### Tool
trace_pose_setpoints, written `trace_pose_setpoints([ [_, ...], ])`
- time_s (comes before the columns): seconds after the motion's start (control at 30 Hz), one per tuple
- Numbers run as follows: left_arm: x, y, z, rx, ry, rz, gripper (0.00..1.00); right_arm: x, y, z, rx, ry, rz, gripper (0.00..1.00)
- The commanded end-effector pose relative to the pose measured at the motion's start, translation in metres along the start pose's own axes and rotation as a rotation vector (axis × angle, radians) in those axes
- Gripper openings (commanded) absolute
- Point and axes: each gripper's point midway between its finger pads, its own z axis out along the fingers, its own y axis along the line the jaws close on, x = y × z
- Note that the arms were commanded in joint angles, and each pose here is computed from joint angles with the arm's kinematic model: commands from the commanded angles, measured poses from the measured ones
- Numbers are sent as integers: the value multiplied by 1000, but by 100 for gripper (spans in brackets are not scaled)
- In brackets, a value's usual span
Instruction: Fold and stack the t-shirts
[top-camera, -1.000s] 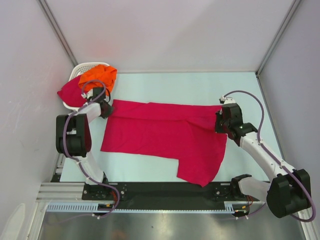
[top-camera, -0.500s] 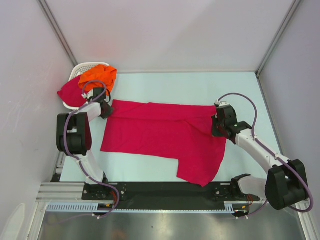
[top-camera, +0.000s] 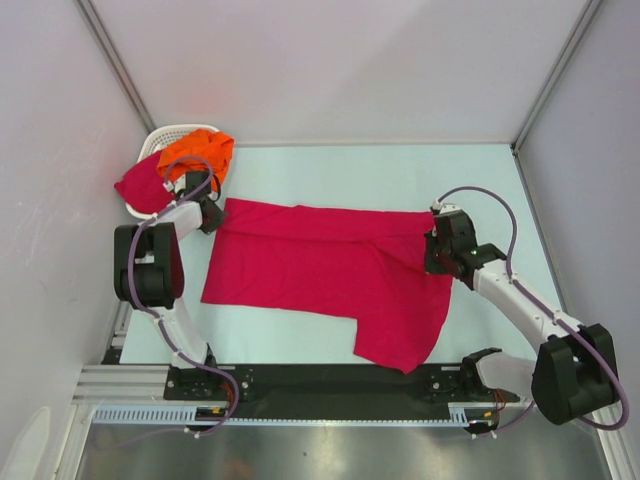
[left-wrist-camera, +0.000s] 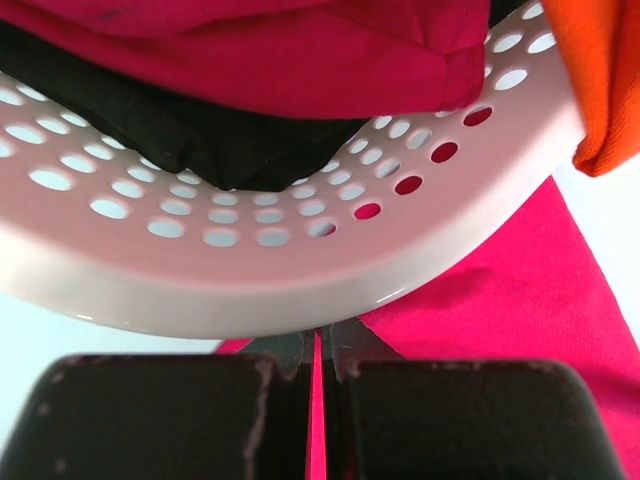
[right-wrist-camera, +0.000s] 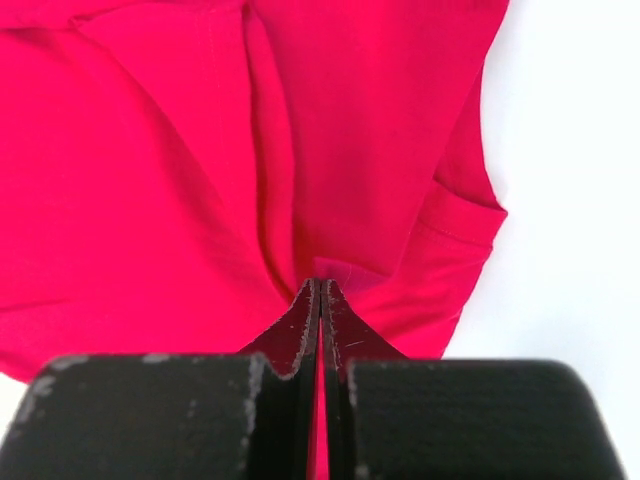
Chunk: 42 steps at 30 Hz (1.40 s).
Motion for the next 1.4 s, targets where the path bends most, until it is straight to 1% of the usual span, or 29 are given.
trace_pose_setpoints([
  [0.0, -27, 2, -1, -20, -65, 16, 0, -7, 4, -11, -19, -40, 11, 0],
  [0.07, -25, 1, 1, -21, -58, 20, 0, -5, 4, -9, -22, -31, 15, 0],
  [0.27, -20, 1, 5, -19, -41, 26, 0, 10, 6, 2, -9, 60, -1, 0],
  [0.3, -20, 2, 6, -21, -41, 25, 1, 11, 6, 3, -12, 69, 3, 0],
  [0.33, -19, 2, 6, -19, -37, 30, 5, 13, 7, 4, -16, 78, 3, 0],
  [0.37, -20, 2, 5, -16, -37, 31, 10, 13, 9, 3, -24, 84, 8, 8],
  [0.4, -19, 2, 4, -12, -36, 34, 27, 12, 11, 1, -33, 87, 14, 18],
  [0.43, -21, -4, 0, 16, -38, 39, 35, 10, 14, 0, -48, 87, 15, 28],
  [0.47, -22, -4, -2, 25, -39, 40, 42, 8, 18, -4, -69, 78, 16, 51],
  [0.5, -22, -6, -4, 34, -40, 39, 57, 3, 24, -9, -102, 70, 18, 62],
  [0.53, -27, -11, -11, 58, -50, 41, 64, -1, 27, -13, -118, 65, 22, 73],
  [0.57, -28, -15, -15, 79, -49, 43, 69, -7, 33, -21, -150, 41, 24, 97],
  [0.6, -30, -18, -19, 96, -50, 47, 77, -11, 35, -26, -158, 31, 27, 100],
  [0.67, -38, -31, -35, 149, -68, 61, 83, -27, 38, -36, -171, -13, 55, 100],
  [0.7, -40, -34, -41, 164, -75, 66, 90, -34, 39, -39, -170, -37, 67, 100],
  [0.73, -40, -39, -47, 177, -78, 83, 94, -43, 41, -42, -169, -60, 109, 100],
  [0.77, -47, -47, -62, 207, -100, 90, 98, -49, 42, -42, -179, -71, 134, 100],
  [0.8, -49, -51, -69, 219, -106, 96, 100, -56, 44, -37, -176, -87, 163, 100],
  [0.9, -50, -61, -103, 274, -131, 129, 100, -71, 52, -17, -176, -117, 258, 100],
  [0.93, -40, -68, -113, 294, -122, 159, 100, -72, 53, -9, -170, -116, 286, 100],
  [0.97, -40, -68, -129, 322, -140, 160, 100, -79, 55, -1, -175, -142, 295, 100],
  [1.0, -34, -72, -138, 361, -127, 157, 100, -73, 51, 18, -130, -114, 298, 100],
  [1.03, -29, -76, -146, 387, -123, 163, 100, -73, 49, 27, -119, -107, 302, 100],
  [1.07, -20, -74, -150, 402, -110, 173, 100, -80, 52, 32, -126, -119, 290, 100],
  [1.13, -14, -77, -171, 461, -115, 186, 100, -75, 51, 54, -112, -71, 272, 100],
  [1.17, -8, -73, -173, 463, -105, 193, 100, -84, 54, 58, -119, -83, 256, 100],
  [1.2, -7, -72, -183, 485, -110, 196, 100, -85, 55, 63, -120, -77, 247, 100],
  [1.23, -3, -69, -185, 488, -101, 198, 100, -82, 55, 74, -114, -60, 236, 100],
  [1.37, 7, -61, -197, 508, -89, 212, 100, -82, 62, 92, -141, -27, 208, 99],
])
